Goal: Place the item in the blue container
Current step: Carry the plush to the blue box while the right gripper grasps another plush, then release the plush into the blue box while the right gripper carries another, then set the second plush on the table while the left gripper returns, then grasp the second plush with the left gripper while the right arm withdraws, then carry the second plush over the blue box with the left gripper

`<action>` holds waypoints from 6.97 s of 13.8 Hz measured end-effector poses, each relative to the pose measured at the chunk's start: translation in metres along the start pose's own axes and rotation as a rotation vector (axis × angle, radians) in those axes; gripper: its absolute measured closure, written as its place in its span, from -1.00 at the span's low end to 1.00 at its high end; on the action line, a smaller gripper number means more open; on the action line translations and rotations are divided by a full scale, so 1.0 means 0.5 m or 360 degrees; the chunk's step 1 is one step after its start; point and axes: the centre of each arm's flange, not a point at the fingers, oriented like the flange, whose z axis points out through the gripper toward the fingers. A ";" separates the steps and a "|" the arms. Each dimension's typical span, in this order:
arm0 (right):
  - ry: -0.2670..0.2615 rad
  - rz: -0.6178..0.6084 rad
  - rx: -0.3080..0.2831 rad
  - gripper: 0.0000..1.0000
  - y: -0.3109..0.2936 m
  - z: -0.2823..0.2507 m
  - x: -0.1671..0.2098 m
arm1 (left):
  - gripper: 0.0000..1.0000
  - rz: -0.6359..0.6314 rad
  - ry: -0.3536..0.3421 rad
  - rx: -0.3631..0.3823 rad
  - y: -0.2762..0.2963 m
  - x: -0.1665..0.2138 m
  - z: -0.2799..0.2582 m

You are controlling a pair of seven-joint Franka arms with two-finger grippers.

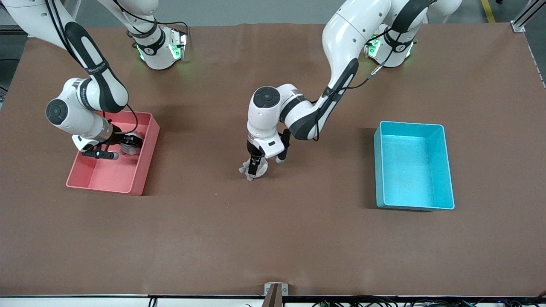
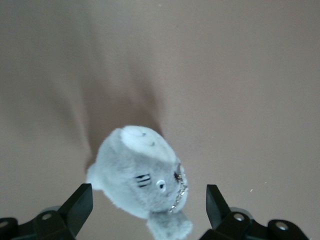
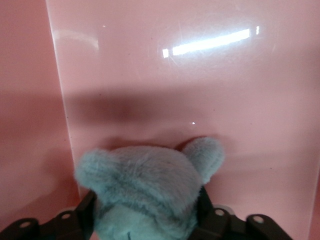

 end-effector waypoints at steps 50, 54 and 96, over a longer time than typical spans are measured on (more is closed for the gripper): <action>0.0067 0.0484 -0.0253 -1.00 -0.679 -0.395 0.224 | -1.00 0.0911 -0.0048 0.0579 0.111 0.585 -0.298; -0.0005 0.0161 -0.0277 -1.00 -0.451 -0.449 0.246 | -1.00 0.0622 -0.0081 0.0490 0.133 0.372 -0.204; -0.0008 -0.0057 -0.0181 -1.00 -0.106 -0.796 0.091 | 0.37 0.0285 0.0047 -0.0018 0.172 0.193 -0.187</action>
